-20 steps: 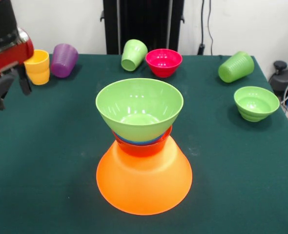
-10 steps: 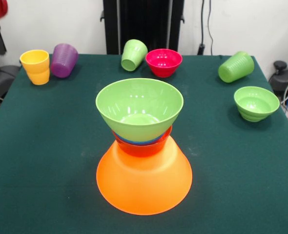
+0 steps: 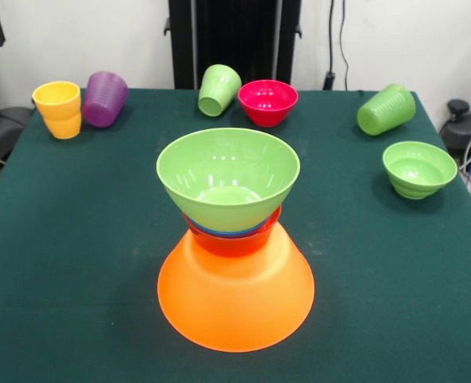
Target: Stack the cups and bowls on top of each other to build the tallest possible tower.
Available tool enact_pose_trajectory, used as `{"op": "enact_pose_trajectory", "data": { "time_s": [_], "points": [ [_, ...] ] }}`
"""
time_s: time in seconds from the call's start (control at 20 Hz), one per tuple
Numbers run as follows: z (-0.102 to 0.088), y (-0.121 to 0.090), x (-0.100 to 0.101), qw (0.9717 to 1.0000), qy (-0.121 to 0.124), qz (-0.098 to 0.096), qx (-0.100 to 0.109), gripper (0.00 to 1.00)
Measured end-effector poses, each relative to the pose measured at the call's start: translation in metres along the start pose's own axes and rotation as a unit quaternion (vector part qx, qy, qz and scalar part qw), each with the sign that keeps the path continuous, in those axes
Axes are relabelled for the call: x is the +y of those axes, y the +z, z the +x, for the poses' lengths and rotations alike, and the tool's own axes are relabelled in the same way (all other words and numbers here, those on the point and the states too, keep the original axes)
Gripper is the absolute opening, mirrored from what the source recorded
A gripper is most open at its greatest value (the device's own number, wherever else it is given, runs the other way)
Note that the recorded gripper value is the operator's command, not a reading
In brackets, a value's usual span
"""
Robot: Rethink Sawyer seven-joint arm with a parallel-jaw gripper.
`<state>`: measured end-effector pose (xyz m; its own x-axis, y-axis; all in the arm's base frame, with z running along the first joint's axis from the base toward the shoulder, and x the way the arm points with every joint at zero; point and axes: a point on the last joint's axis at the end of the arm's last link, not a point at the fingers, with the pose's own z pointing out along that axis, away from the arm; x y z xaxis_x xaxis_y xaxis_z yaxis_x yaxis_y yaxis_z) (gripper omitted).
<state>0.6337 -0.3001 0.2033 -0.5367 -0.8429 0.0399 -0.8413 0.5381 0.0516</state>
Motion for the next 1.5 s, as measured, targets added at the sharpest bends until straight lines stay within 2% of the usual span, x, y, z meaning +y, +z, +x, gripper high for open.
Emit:
{"op": "enact_pose_trajectory", "data": {
  "time_s": [0.4, 0.6, 0.9, 1.1, 1.2, 1.4, 1.5],
  "points": [
    [-0.005, 0.023, 0.028, 0.9995, -0.025, -0.015, 0.014, 1.00],
    [-0.006, 0.043, 0.048, 0.9980, -0.048, -0.028, 0.032, 1.00],
    [-0.008, 0.061, 0.059, 0.9952, -0.073, -0.034, 0.055, 1.00],
    [-0.010, 0.079, 0.067, 0.9895, -0.108, -0.033, 0.090, 1.00],
    [-0.010, 0.089, 0.072, 0.9855, -0.126, -0.033, 0.108, 1.00],
    [-0.009, 0.099, 0.075, 0.9817, -0.143, -0.033, 0.122, 1.00],
    [-0.007, 0.103, 0.076, 0.9807, -0.146, -0.034, 0.125, 1.00]
  ]
}}
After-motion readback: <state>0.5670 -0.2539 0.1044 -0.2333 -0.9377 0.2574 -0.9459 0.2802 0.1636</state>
